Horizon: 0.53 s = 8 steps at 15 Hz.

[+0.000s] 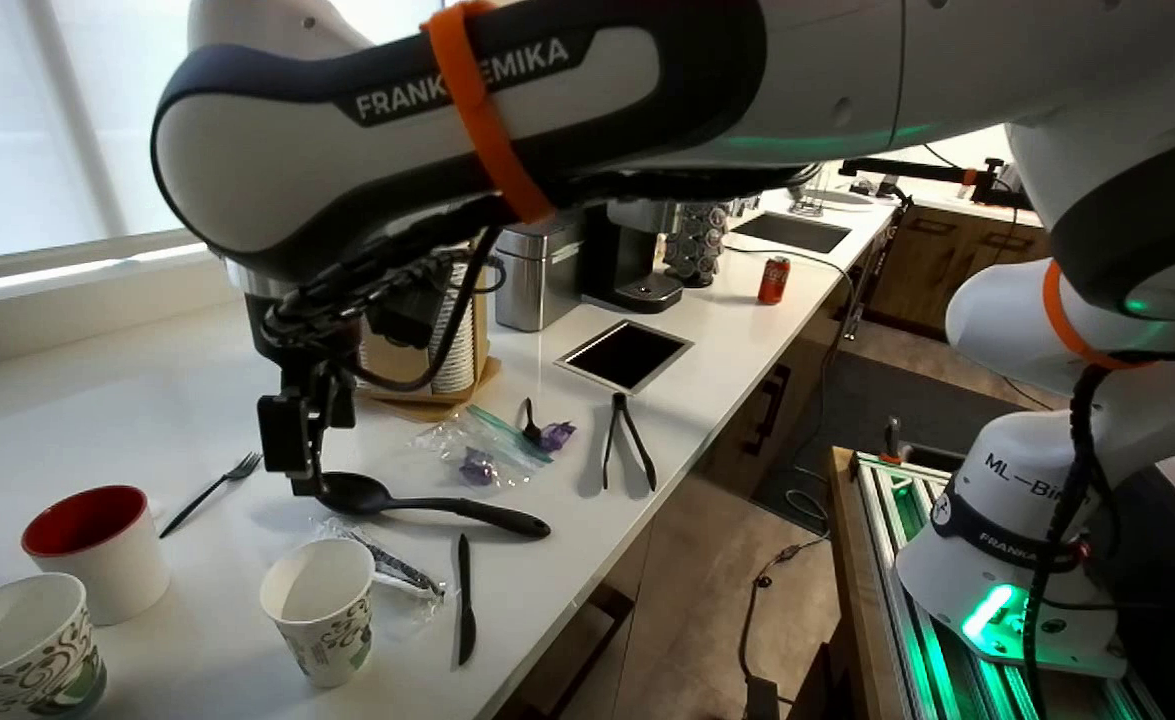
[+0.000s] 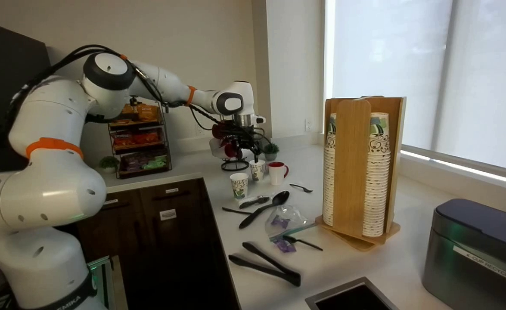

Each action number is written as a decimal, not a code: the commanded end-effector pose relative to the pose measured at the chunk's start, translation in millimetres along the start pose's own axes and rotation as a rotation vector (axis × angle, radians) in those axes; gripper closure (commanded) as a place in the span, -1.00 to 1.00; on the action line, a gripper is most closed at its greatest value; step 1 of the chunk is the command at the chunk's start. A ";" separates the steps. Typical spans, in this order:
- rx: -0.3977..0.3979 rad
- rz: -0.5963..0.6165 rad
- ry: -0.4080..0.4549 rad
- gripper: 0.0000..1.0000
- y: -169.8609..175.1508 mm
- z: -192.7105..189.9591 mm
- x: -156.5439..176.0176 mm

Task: Place the coffee cup on the right upright.

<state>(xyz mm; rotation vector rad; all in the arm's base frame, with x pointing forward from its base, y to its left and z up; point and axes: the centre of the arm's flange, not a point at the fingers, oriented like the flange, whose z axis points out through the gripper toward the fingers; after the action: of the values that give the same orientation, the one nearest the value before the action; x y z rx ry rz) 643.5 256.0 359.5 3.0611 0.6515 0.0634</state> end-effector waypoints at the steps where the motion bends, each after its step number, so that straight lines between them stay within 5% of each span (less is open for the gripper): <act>1: -0.079 0.077 -0.046 -1.00 2.1 -39.4 -30.7; 7: -0.256 0.294 -0.072 -1.00 52.0 -66.7 -107.4; 8: -0.232 0.226 -0.053 -1.00 46.6 -69.9 -58.5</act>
<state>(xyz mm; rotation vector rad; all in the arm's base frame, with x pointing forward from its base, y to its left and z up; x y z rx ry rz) 605.8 189.1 428.3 2.8832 0.2689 0.0548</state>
